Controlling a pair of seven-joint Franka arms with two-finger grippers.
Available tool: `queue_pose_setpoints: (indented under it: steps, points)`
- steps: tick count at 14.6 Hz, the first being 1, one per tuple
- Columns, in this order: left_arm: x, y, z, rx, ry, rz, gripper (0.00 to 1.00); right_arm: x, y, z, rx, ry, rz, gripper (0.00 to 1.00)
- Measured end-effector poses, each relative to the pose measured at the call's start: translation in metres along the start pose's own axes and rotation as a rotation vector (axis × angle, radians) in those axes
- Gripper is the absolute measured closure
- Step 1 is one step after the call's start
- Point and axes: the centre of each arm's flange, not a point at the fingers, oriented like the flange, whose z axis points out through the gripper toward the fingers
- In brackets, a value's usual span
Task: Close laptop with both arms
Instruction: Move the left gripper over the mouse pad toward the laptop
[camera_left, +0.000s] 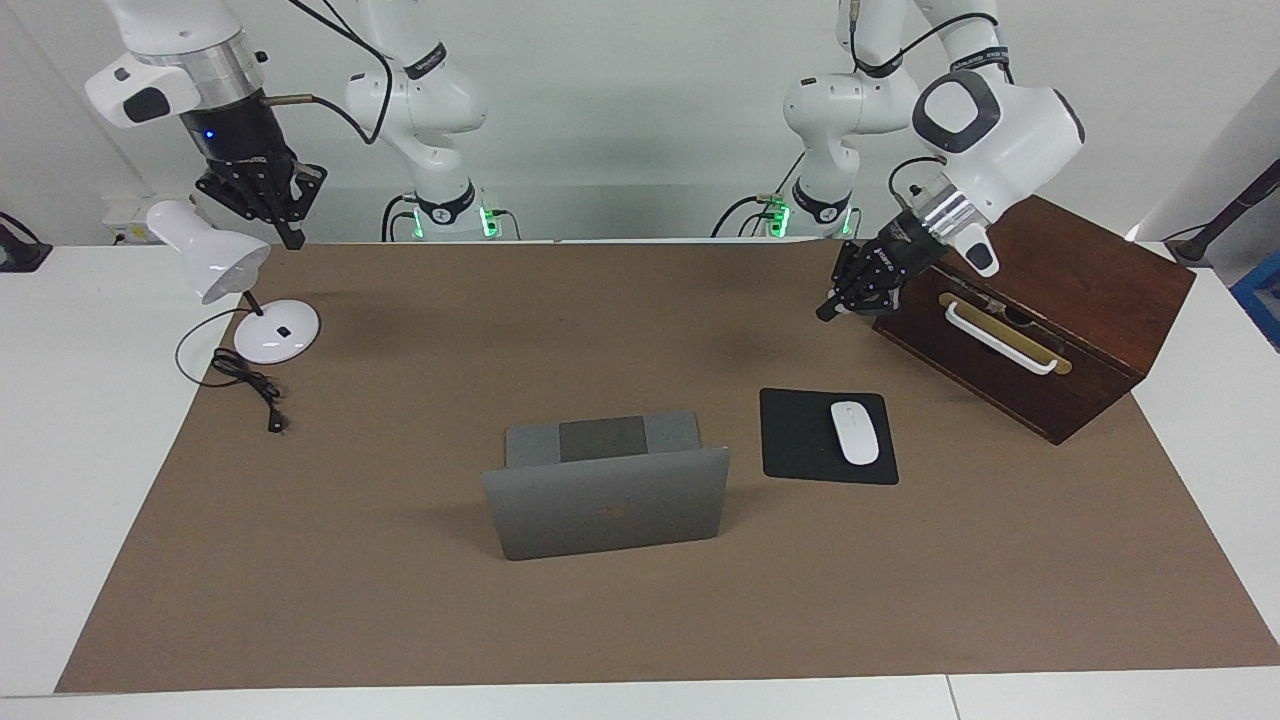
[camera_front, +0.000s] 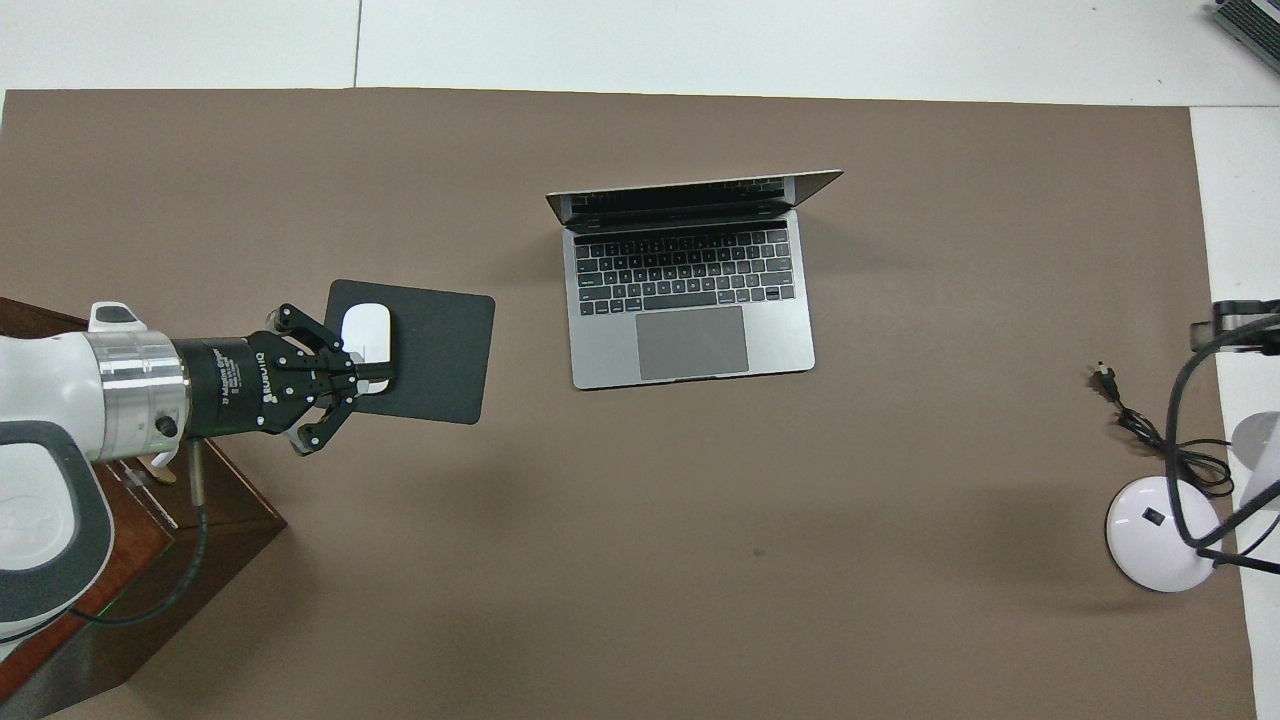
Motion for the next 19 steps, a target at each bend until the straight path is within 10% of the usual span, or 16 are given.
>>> queue_pose_setpoints:
  steps: [4, 19]
  points:
    - [-0.013, -0.004, 0.024, -0.081, -0.065, -0.268, 0.99, 0.002, -0.014, -0.001, 0.003, 0.021, -0.026, 0.99]
    - [-0.015, -0.050, 0.141, -0.166, -0.102, -0.391, 0.99, 0.044, -0.071, 0.031, 0.039, 0.158, 0.023, 0.99]
